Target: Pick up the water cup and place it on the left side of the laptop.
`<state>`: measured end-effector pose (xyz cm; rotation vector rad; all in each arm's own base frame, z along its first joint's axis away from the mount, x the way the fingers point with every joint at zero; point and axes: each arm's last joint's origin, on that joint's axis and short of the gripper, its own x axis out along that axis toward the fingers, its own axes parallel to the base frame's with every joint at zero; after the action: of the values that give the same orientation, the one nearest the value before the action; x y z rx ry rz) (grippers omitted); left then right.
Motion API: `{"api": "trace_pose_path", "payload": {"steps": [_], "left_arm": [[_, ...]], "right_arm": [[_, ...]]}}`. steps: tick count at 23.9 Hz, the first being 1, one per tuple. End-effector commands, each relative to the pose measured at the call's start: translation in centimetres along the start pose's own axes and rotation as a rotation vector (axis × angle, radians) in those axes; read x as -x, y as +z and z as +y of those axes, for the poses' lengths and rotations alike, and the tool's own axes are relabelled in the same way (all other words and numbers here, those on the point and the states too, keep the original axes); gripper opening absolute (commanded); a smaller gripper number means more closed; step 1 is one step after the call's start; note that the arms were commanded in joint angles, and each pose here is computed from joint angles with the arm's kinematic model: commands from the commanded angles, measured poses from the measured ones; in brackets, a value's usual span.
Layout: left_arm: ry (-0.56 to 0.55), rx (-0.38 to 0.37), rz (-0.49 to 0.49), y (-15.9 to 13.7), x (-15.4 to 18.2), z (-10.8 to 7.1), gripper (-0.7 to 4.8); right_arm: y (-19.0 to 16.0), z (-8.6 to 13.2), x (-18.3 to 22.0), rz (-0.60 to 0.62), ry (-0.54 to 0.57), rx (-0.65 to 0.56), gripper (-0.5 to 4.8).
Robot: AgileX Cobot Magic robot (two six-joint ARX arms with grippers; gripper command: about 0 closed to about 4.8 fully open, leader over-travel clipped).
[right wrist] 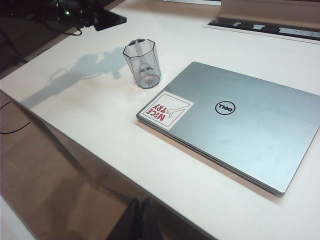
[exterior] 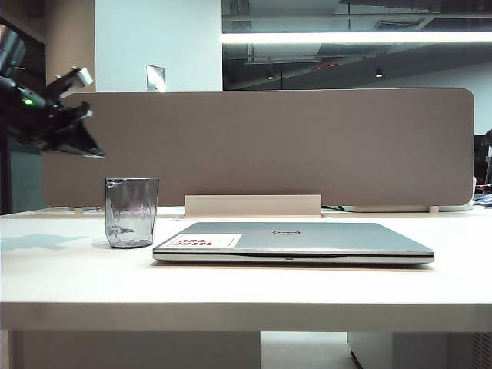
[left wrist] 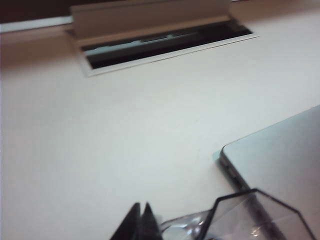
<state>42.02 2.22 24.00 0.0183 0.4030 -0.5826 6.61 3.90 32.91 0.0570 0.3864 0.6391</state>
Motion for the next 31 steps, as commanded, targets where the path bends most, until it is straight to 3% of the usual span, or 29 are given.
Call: {"api": "trace_pose_path", "payload": {"steps": [1, 6, 10, 22, 31], "left_arm": [[0.006, -0.005, 0.000, 0.0, -0.8, 0.3, -0.06], [-0.015, 0.068, 0.015, -0.6, -2.7, 1.3, -0.06], [-0.128, 0.147, 0.028, -1.0, -4.1, 2.3, -0.06], [-0.138, 0.086, 0.063, -1.1, -4.1, 2.3, -0.06], [-0.162, 0.101, 0.154, -2.2, -4.0, 2.0, -0.06]], "right_arm": [[0.0, 0.0, 0.0, -0.001, 0.003, 0.005, -0.07], [-0.2, 0.0, 0.0, 0.020, 0.001, -0.001, -0.07], [-0.6, 0.0, 0.0, 0.063, -0.004, -0.013, -0.07], [-0.6, 0.0, 0.0, 0.066, -0.005, -0.013, -0.07], [-0.6, 0.0, 0.0, 0.066, -0.005, -0.013, -0.07]]}}
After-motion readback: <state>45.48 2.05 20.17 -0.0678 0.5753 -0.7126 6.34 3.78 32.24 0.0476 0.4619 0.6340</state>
